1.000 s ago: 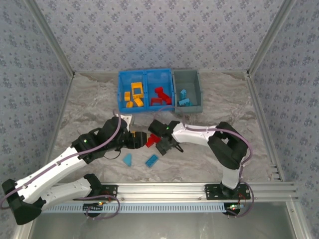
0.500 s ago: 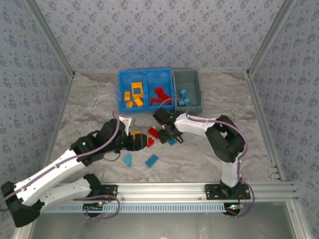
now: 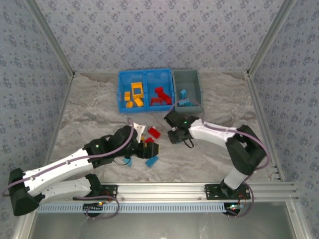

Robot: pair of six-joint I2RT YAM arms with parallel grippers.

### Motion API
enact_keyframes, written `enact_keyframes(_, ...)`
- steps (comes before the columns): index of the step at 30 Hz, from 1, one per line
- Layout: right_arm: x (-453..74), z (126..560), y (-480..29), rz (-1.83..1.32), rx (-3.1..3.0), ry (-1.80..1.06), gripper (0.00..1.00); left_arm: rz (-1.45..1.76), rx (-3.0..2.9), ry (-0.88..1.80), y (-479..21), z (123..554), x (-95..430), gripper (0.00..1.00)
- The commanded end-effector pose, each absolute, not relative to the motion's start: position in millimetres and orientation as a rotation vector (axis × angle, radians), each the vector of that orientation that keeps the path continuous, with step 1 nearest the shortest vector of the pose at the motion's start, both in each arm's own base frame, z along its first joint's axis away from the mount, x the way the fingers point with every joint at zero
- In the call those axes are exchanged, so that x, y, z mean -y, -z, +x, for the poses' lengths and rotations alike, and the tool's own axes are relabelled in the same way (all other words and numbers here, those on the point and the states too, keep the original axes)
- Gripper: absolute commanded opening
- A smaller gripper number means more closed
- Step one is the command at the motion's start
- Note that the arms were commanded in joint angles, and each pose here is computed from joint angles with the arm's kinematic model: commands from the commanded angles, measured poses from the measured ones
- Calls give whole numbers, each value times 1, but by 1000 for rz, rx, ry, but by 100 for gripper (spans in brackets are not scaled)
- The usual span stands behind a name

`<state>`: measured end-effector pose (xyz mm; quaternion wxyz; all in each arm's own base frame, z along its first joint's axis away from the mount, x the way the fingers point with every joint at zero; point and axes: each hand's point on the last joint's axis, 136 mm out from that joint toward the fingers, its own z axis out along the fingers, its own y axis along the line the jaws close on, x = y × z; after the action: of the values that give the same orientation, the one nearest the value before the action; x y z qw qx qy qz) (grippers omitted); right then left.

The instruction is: Sort the legos into containers by color

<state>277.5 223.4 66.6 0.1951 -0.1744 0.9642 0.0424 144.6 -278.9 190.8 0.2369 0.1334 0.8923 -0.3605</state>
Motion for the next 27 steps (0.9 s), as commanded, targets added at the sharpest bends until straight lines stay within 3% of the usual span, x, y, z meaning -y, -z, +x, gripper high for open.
enact_keyframes(1,-183,308,-108,-296,-2612,-25,34,356,-2352,1015,-214,158,298,70)
enact_keyframes(7,-154,389,-137,-138,-2548,78,33,331,-2271,969,-231,183,316,70)
enact_keyframes(14,-134,466,-127,-75,-2559,324,33,346,-2238,949,-243,198,338,69)
enact_keyframes(24,-123,502,-89,-58,-2620,451,37,348,-2254,958,-243,197,340,69)
enact_keyframes(27,-124,501,-79,-53,-2639,449,43,342,-2259,954,-242,195,337,69)
